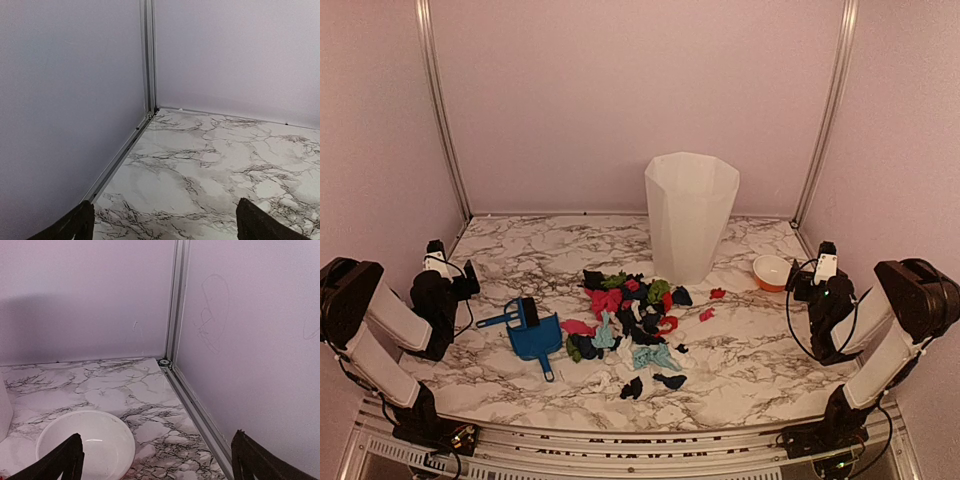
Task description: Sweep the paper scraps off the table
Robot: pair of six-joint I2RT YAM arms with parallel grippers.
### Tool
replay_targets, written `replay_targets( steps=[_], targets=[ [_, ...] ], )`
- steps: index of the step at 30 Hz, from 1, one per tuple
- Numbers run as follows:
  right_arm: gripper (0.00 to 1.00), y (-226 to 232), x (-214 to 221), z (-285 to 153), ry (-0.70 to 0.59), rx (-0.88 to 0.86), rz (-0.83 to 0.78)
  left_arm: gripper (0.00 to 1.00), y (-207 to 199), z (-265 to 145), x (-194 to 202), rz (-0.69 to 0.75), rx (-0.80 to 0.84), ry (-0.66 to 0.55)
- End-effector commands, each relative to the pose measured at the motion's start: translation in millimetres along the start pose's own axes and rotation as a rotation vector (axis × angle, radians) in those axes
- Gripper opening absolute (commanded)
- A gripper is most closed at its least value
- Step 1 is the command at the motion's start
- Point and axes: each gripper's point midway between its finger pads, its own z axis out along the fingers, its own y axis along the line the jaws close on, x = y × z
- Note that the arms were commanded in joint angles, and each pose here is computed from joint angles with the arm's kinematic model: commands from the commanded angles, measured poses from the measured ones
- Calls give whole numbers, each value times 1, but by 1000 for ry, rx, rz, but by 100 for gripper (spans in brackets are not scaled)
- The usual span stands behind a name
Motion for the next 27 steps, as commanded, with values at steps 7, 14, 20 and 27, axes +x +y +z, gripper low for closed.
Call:
replay_targets(
  steps=[7, 14, 20, 27],
  targets=[
    [100, 1, -6, 2, -24, -6, -2, 99, 2, 5, -9, -8, -5, -15],
    [100, 1, -6, 1, -24, -4, -2, 99, -18, 23, -45, -1, 14, 82],
    [100, 17, -39, 4, -24, 15, -88, 99, -52, 7, -90, -206, 135, 177],
    [100, 131, -107, -30, 108, -293, -30, 99, -105, -47, -118, -191, 342, 308]
  ],
)
